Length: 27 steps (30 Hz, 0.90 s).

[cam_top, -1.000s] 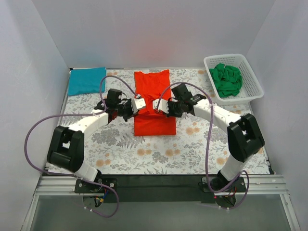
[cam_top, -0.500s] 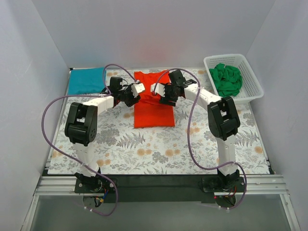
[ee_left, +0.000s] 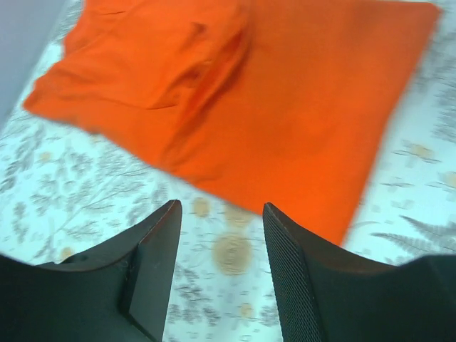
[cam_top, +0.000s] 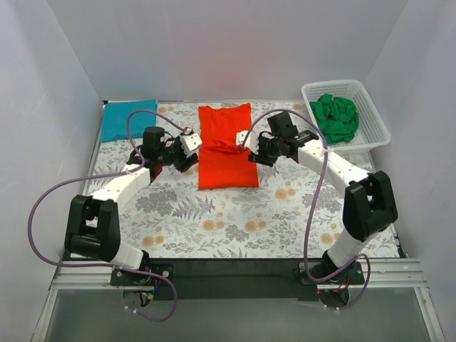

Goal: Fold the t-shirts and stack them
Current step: Fold the tshirt

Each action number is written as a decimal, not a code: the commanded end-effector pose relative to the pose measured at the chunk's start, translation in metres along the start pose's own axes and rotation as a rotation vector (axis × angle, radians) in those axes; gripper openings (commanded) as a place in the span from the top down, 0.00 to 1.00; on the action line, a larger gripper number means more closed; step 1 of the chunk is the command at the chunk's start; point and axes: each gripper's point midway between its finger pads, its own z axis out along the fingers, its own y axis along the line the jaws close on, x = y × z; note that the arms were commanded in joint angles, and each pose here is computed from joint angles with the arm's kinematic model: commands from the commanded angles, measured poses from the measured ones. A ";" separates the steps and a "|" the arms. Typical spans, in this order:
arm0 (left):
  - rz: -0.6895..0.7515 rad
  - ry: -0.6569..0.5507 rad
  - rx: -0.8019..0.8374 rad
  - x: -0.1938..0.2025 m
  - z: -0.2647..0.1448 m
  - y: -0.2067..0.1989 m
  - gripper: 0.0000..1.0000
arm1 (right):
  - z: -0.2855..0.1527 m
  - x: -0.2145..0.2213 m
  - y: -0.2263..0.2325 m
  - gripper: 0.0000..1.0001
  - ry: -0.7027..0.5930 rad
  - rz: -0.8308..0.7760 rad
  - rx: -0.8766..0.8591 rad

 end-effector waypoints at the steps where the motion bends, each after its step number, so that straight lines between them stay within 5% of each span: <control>1: -0.034 0.038 0.133 0.020 0.002 -0.058 0.52 | 0.014 0.012 0.062 0.50 0.015 0.035 -0.145; 9: 0.015 0.100 0.173 0.046 0.020 -0.096 0.50 | 0.048 0.031 0.098 0.51 0.070 0.015 -0.182; 20: 0.059 0.154 0.166 0.075 0.039 -0.095 0.50 | 0.063 0.043 0.096 0.54 0.103 -0.014 -0.156; 27: 0.075 0.174 0.187 0.081 0.045 -0.096 0.60 | 0.054 0.033 0.088 0.52 0.082 -0.055 -0.135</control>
